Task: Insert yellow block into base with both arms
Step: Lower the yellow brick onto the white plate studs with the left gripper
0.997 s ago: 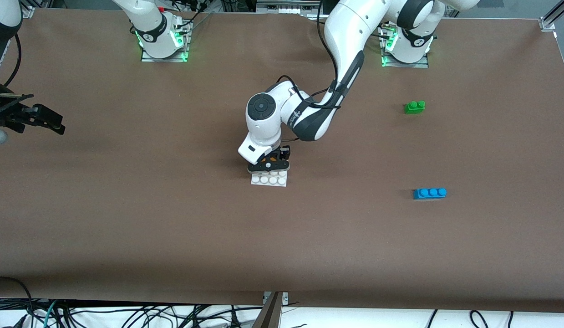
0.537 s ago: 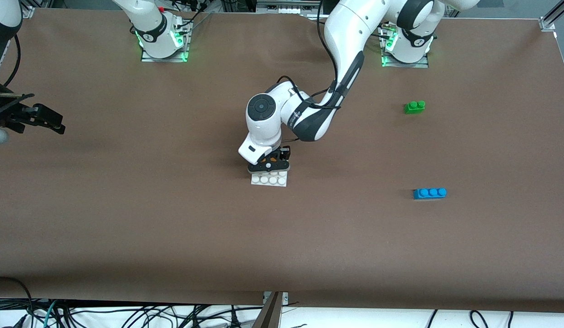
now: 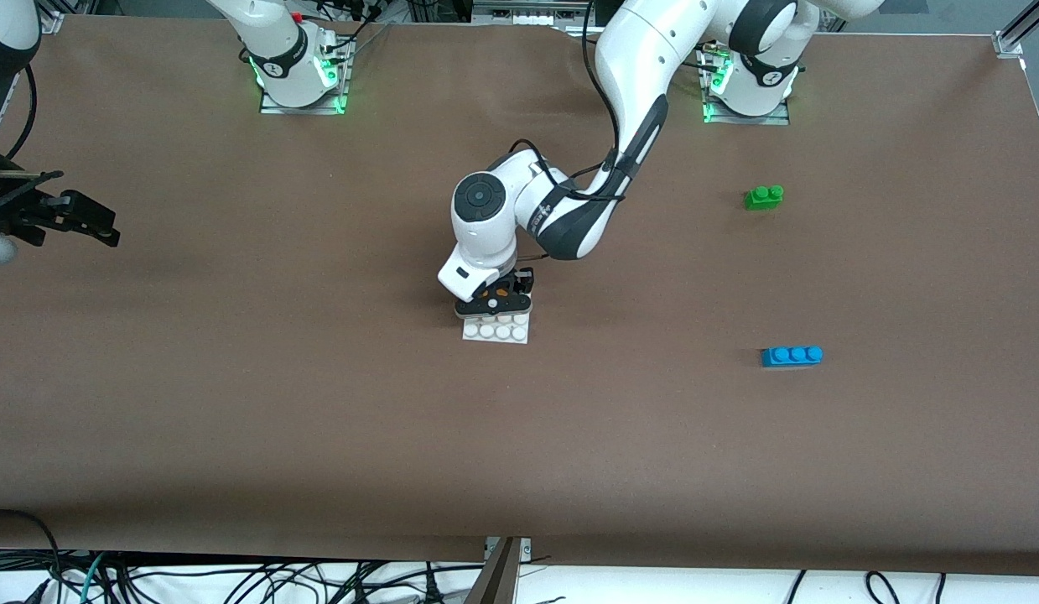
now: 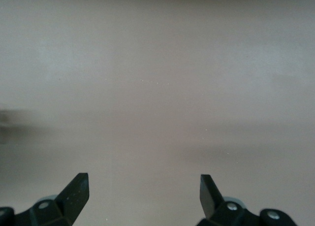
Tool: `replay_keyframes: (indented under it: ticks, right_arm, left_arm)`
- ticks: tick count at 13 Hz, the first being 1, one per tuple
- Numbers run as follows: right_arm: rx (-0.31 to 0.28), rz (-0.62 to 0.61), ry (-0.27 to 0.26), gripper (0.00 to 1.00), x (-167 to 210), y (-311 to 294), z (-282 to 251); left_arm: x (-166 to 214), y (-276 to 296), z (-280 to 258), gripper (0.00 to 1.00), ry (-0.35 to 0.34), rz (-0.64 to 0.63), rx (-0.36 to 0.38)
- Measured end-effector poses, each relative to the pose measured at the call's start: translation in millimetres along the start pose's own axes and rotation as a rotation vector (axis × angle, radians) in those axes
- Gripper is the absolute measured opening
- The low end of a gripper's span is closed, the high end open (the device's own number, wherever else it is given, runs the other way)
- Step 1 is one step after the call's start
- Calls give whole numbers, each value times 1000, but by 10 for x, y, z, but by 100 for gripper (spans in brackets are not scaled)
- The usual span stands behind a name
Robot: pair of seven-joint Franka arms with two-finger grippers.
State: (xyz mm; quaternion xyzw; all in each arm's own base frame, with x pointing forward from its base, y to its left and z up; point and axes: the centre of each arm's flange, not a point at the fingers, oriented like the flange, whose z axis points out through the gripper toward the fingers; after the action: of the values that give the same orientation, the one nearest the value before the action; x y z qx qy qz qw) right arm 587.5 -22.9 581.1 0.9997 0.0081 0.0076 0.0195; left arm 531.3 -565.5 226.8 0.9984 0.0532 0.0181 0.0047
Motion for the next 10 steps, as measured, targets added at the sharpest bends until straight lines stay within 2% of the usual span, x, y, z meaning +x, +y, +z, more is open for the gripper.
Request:
replay_keyframes:
  ticks: [10]
  right_arm:
    - [0,-3,0,100,0,1,0]
  left_arm:
    - [-27,-20,27,68,-20,1,26]
